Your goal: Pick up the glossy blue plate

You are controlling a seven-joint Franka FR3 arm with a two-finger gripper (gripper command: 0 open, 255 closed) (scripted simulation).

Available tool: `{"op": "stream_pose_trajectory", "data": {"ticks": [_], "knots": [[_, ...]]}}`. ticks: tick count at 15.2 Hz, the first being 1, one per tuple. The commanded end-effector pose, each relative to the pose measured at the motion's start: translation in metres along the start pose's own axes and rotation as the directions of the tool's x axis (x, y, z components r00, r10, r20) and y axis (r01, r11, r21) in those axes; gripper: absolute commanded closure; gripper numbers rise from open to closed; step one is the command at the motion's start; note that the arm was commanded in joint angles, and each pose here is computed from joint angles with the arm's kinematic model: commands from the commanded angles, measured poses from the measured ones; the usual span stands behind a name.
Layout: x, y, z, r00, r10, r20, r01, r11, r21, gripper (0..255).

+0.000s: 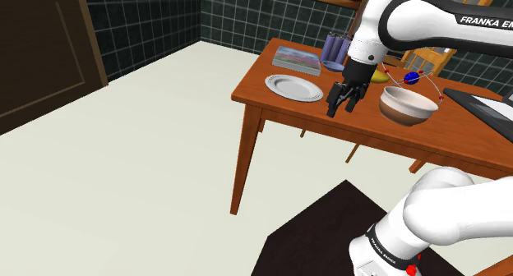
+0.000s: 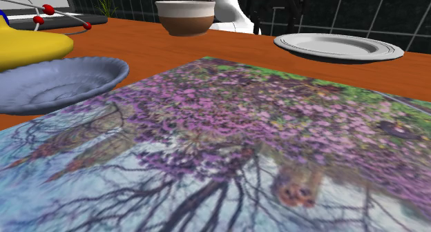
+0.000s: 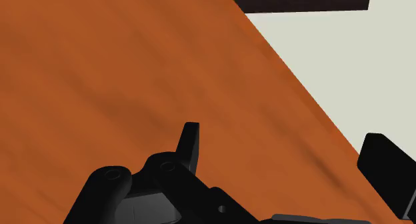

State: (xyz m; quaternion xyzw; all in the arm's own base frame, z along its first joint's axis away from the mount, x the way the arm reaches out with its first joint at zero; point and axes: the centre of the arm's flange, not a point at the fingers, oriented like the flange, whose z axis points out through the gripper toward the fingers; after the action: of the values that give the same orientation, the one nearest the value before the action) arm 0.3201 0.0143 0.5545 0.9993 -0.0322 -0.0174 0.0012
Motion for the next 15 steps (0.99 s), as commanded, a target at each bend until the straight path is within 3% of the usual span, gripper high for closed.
{"op": "stream_pose_trajectory", "data": {"ticks": [1,4,8,11,15], "knots": [[0.000,0.000,0.000,1.000,0.000,0.000,0.000,1.000,0.000,0],[0.006,0.032,0.001,0.996,-0.088,-0.005,0.088,0.995,-0.043,0],[0.019,0.074,0.000,0.979,-0.205,-0.005,0.203,0.974,-0.100,0],[0.032,0.104,-0.003,0.957,-0.290,-0.001,0.287,0.947,-0.142,0],[0.053,0.142,-0.008,0.916,-0.401,0.010,0.394,0.897,-0.198,0]]}}
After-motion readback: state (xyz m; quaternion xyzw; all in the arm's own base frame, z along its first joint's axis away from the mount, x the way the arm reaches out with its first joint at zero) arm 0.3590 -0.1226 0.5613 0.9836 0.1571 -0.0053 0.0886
